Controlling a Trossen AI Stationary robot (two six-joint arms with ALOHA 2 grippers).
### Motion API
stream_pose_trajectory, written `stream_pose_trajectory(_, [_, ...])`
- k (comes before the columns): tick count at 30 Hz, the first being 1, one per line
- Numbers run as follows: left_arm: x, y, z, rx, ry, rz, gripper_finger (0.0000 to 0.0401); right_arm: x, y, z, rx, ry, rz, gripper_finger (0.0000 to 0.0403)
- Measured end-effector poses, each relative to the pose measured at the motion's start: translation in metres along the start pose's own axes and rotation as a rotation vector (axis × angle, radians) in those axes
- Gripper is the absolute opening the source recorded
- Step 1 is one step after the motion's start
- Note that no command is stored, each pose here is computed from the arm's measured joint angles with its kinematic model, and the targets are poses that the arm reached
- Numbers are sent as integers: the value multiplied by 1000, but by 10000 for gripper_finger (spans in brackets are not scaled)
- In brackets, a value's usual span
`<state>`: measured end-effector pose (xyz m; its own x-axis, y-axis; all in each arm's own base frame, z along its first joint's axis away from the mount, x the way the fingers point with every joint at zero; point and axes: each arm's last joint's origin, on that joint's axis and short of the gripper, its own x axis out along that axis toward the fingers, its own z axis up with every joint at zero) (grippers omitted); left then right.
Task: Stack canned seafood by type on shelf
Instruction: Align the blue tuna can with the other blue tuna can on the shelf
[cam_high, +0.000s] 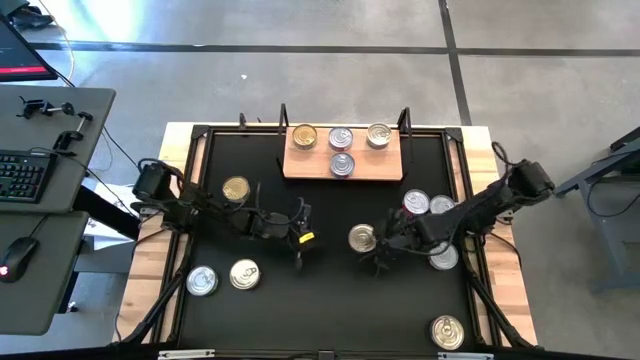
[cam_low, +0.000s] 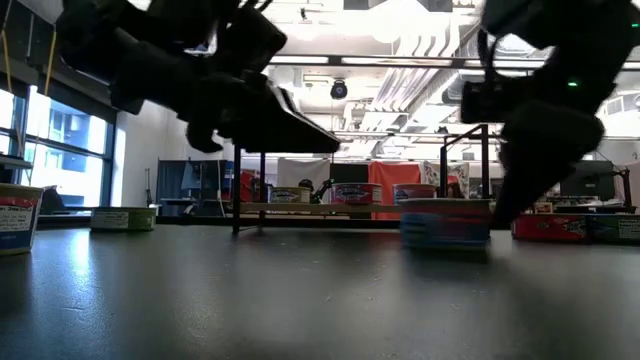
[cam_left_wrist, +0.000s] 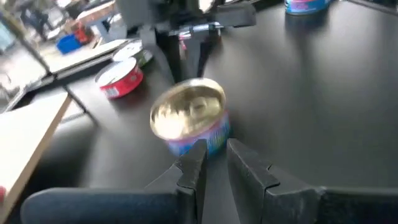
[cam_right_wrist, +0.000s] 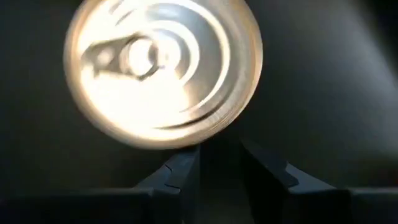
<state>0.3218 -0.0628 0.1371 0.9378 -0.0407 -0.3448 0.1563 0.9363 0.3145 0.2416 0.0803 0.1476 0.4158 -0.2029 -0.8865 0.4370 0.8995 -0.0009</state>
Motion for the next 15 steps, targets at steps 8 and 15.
stream_pose_trajectory(8, [10,-16,4,254,12,-139,86,18,28,29,-55,-232,178,103])
stream_pose_trajectory(15, [16,-13,-7,351,31,-167,152,36,42,29,-132,-267,241,104])
